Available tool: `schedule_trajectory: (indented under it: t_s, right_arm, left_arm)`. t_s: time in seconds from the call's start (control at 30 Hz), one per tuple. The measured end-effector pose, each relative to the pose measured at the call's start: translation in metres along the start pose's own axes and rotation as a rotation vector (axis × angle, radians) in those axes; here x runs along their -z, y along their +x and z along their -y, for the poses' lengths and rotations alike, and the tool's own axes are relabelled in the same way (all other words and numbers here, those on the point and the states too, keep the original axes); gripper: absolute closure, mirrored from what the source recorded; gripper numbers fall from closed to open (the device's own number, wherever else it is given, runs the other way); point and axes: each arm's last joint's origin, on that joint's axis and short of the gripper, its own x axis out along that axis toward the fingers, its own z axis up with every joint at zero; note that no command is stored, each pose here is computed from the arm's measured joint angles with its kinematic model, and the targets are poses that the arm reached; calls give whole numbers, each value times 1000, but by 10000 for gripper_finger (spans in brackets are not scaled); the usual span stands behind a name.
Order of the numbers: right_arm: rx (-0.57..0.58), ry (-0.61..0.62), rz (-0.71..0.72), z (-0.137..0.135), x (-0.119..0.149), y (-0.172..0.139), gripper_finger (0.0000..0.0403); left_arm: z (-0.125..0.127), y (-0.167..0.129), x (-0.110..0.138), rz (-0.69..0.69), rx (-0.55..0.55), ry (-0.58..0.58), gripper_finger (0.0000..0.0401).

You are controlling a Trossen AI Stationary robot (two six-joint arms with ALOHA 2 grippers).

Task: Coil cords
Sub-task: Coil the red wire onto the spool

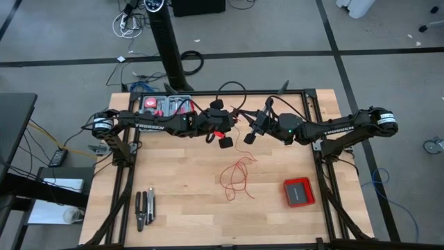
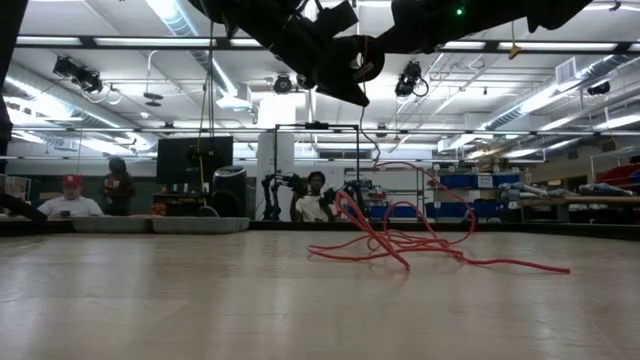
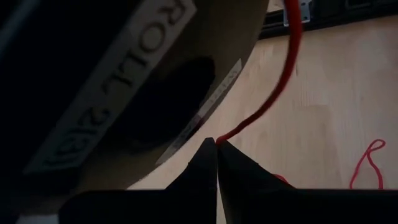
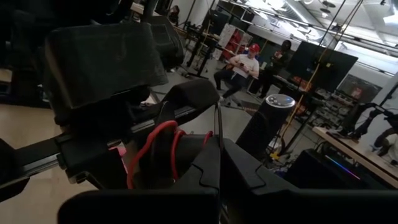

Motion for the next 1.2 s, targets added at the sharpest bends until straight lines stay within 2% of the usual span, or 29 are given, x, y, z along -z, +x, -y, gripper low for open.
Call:
schedule_trajectory:
  t_s: [0.4,0.83,1.0,1.2]
  right_arm:
    - [0,-5,-1,0,0,0,402]
    - [-2,-12,-7,0,1,0,402]
    - [-17,-15,-5,5,-3,-6,402]
    - [-68,-28,23,8,-6,-10,402]
  left_arm:
    - [1,0,1,1,37,9,391]
    - [2,0,2,-10,43,9,282]
    - [1,-5,1,-25,48,21,273]
    - [-7,-24,-6,-17,84,21,272]
